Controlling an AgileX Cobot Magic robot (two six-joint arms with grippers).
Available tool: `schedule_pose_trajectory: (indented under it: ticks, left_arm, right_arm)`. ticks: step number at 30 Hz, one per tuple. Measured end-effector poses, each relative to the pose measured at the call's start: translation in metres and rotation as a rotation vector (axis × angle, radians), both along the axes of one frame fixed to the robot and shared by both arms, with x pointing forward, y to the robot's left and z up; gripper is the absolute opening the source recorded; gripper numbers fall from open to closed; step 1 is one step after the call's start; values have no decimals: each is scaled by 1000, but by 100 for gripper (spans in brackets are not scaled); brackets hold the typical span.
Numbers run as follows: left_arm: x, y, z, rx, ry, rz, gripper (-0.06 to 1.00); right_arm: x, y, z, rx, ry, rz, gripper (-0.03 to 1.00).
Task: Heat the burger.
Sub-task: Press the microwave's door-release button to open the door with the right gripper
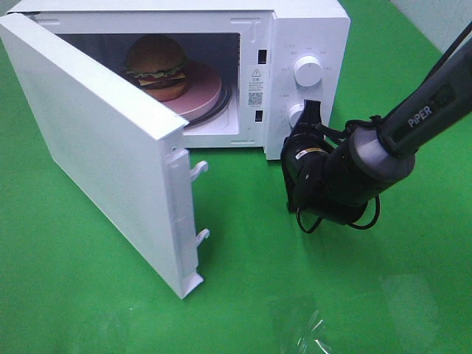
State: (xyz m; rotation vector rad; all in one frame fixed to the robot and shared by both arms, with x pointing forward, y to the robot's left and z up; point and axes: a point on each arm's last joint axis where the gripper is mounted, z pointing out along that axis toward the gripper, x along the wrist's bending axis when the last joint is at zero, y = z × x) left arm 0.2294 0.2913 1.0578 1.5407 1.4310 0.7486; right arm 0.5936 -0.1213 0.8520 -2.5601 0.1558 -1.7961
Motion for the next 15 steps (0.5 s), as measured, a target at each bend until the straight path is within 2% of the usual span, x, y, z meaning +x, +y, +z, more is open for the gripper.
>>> schedule_pose_trajectory:
  ticks: [15]
  left_arm:
    - [0, 0, 0, 0, 0, 0, 90]
  right_arm:
    - [-1, -1, 0, -10, 16, 25, 1]
